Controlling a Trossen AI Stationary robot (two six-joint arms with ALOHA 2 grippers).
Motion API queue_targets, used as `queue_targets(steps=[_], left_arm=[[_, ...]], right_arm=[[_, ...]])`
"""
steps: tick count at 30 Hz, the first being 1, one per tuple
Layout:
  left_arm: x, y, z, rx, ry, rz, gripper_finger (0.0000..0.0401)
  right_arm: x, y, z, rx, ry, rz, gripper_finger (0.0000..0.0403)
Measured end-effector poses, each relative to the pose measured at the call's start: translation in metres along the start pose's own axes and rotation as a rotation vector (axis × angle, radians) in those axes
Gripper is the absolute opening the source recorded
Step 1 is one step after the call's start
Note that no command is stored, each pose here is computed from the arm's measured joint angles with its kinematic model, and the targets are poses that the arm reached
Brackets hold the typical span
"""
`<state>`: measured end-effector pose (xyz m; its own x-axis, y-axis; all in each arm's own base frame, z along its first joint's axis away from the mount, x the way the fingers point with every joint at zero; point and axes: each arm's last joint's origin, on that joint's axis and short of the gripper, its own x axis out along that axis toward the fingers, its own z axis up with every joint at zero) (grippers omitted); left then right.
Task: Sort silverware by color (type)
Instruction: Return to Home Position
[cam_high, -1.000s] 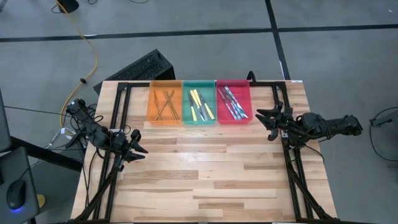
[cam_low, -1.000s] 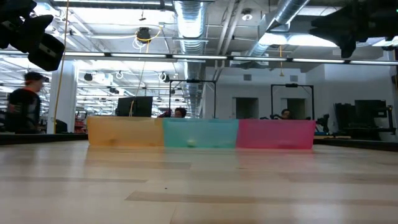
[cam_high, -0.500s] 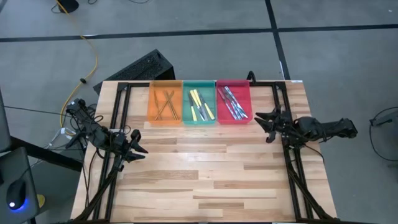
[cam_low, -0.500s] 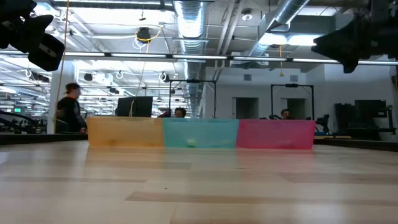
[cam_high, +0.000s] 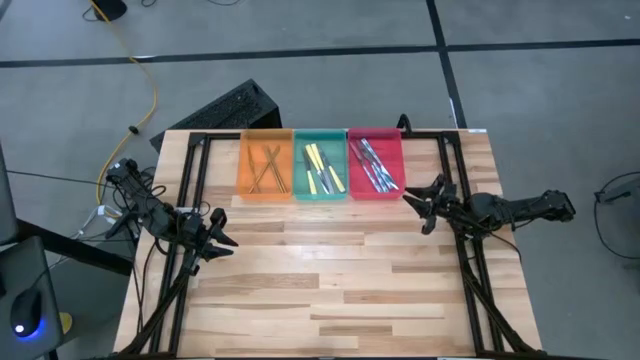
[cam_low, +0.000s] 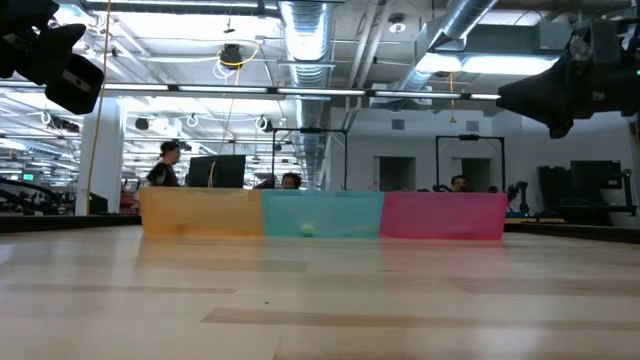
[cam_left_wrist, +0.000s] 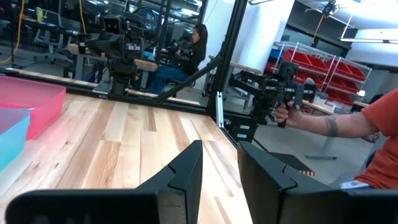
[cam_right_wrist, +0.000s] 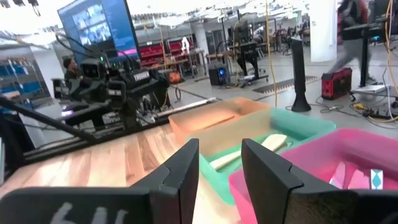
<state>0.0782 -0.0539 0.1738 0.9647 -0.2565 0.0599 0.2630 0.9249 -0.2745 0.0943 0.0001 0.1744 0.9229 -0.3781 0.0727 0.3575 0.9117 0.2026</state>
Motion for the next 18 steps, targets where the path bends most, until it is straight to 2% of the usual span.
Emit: queue_targets(steps=[18], left_arm=[[0.0000,0.0000,0.0000,0.000,0.000,0.000,0.0089]], right_arm=[[0.0002,-0.0001,-0.0020,-0.020,0.016,-0.001,0.0145]])
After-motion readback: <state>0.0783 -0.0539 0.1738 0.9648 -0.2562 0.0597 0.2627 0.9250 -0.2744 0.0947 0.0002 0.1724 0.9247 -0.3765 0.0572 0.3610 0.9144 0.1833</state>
